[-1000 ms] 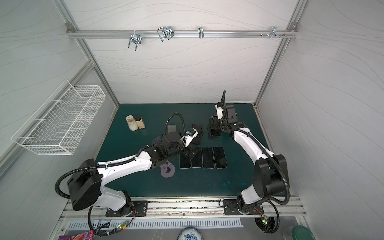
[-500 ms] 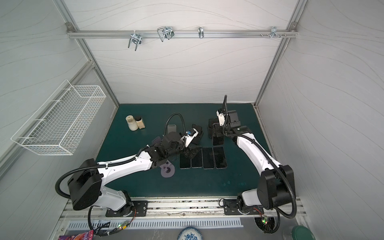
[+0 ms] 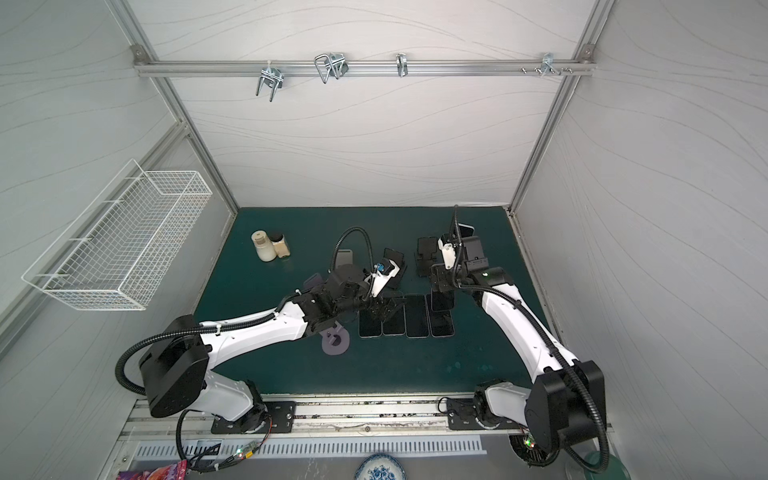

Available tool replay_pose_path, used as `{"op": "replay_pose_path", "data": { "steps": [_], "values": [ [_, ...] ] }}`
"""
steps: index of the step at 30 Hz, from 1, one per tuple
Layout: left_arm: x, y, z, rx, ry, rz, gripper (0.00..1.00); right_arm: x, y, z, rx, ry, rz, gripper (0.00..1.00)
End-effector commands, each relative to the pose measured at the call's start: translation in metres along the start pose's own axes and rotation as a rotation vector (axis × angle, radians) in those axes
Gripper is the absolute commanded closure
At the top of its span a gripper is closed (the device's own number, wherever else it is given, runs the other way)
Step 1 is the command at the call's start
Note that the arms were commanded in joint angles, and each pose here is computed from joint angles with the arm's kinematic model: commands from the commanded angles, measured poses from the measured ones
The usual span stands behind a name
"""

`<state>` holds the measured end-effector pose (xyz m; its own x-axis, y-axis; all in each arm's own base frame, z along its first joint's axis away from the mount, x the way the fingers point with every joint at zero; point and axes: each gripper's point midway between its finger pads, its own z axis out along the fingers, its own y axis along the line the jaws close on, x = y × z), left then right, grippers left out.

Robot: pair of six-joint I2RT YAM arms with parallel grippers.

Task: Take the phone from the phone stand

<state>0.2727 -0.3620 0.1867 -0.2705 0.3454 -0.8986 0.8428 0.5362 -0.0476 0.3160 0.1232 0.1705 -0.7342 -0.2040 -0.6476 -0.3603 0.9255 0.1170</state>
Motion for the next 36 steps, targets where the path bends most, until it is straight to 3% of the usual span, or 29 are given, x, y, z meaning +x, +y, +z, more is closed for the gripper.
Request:
{"op": "replay_pose_path", "data": {
  "steps": [1, 9, 21, 36],
  "values": [
    [-0.040, -0.013, -0.006, 0.069, -0.103, 0.001, 0.06, 0.008, -0.003, -0.012, 0.017, 0.007, -0.009, 0.41],
    [-0.034, -0.041, 0.000, 0.184, -0.094, 0.018, 0.06, 0.023, -0.008, -0.019, 0.050, 0.045, -0.030, 0.40],
    [-0.028, -0.090, 0.000, 0.315, -0.077, 0.044, 0.06, 0.054, -0.029, -0.015, 0.145, 0.214, 0.013, 0.40],
    [-0.036, -0.092, -0.003, 0.320, -0.089, 0.012, 0.06, 0.074, -0.065, 0.005, 0.239, 0.323, 0.046, 0.40]
  ]
}}
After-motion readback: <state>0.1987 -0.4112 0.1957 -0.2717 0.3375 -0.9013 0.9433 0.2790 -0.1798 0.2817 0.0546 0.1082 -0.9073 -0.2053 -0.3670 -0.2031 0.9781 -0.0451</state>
